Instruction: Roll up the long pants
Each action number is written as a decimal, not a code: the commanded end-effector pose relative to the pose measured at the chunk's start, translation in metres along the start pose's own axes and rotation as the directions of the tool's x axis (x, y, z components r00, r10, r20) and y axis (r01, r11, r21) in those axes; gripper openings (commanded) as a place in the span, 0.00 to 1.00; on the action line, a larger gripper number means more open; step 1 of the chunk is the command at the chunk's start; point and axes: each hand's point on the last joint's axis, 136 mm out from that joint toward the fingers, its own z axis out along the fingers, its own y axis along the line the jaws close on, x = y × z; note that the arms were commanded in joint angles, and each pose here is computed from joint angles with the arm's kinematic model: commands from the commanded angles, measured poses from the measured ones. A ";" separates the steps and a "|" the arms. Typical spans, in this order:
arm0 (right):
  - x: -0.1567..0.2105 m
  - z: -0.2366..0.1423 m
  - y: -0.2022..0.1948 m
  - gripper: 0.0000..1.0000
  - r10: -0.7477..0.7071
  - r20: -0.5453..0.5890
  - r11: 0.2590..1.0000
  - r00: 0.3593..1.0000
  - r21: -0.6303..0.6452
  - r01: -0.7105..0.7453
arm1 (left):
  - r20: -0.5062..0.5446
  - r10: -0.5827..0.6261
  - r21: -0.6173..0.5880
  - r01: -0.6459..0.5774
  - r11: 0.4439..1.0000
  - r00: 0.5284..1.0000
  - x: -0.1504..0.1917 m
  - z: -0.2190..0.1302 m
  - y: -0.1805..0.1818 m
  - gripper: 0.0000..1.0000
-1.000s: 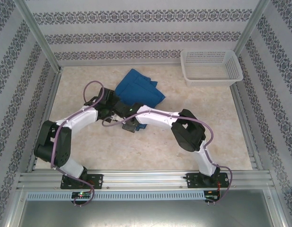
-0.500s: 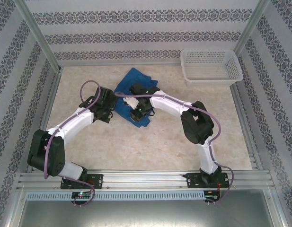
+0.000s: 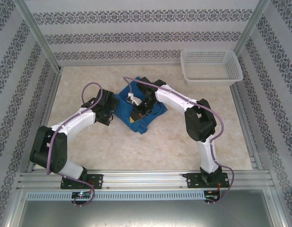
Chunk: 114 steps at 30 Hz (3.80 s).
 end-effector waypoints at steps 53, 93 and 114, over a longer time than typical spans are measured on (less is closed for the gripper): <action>-0.008 -0.010 -0.095 0.00 -0.289 -0.195 0.150 0.937 0.958 0.245 | -0.159 0.001 0.061 0.008 0.998 0.987 0.027 0.000 -0.015 0.00; 0.015 -0.013 -0.024 0.00 0.172 0.003 0.982 0.985 0.081 -0.172 | -0.064 0.270 0.261 -0.246 0.933 0.961 0.040 0.038 -0.093 1.00; 0.048 -0.080 -0.053 0.75 -0.026 0.037 0.573 0.999 0.820 -0.015 | -0.147 0.279 0.104 -0.266 0.958 0.949 0.048 0.046 -0.070 0.00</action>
